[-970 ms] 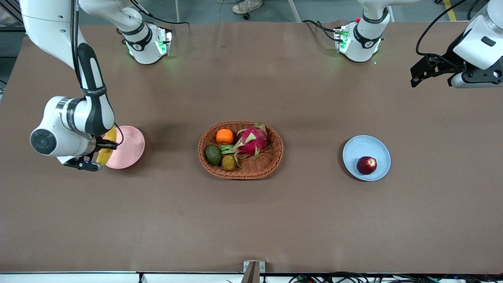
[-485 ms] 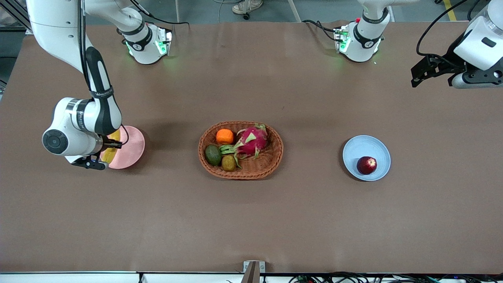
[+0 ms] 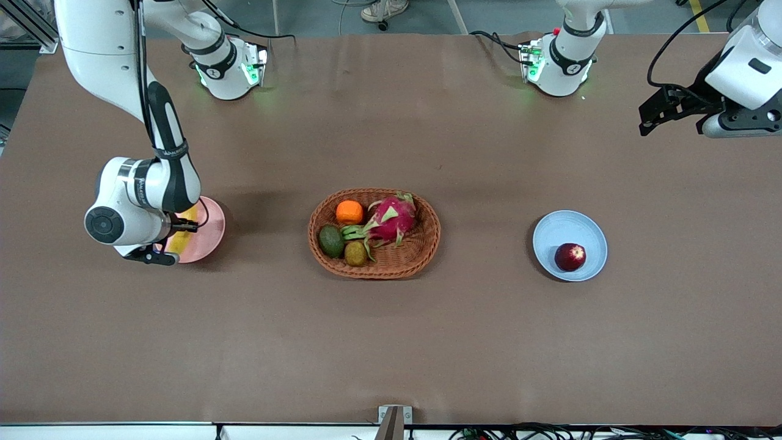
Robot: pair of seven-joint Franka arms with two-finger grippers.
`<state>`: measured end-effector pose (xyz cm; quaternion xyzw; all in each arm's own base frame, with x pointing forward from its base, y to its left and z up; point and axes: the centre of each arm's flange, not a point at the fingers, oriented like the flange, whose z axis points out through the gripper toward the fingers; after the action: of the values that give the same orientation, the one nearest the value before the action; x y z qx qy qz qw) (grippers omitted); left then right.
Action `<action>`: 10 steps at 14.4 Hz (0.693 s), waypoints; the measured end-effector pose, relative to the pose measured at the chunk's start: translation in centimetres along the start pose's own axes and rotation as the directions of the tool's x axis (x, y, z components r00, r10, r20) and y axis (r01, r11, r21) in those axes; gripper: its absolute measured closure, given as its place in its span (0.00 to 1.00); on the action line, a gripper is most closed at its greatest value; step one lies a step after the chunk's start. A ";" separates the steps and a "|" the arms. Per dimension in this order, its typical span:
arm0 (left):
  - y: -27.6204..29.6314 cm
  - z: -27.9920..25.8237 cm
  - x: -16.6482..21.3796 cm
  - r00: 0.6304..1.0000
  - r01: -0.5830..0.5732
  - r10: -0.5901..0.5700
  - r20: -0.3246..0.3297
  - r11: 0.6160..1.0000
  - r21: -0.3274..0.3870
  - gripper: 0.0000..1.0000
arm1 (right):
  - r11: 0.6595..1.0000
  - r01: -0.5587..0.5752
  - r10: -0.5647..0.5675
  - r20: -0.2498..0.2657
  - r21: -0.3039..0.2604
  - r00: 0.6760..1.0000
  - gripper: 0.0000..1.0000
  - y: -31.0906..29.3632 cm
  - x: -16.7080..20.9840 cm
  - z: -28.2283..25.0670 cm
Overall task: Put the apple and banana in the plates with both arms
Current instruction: 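Lower the banana onto the pink plate and open the right gripper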
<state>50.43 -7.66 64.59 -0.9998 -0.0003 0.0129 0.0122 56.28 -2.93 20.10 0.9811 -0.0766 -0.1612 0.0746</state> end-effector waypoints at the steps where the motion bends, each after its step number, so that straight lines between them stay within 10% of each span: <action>1: 0.0 0.1 0.0 1.000 0.000 0.000 0.001 1.000 0.000 0.00 | 1.000 0.001 -0.001 0.002 0.003 1.000 0.25 -0.1 0.1 -0.7; 4: 0.0 0.4 0.2 1.000 0.000 0.000 0.004 1.000 -0.001 0.00 | 1.000 0.002 -0.002 0.033 0.024 0.999 0.00 0.0 0.5 -6.1; 10: -0.3 0.5 0.4 1.000 0.005 -0.005 0.002 1.000 -0.002 0.00 | 0.997 -0.030 0.034 -0.053 0.072 0.998 0.00 3.8 -0.3 -23.8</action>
<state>50.85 -7.38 64.07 -0.9998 -0.0029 0.0139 0.0113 63.28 -3.68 43.15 0.9858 -0.0961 -0.1304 0.0440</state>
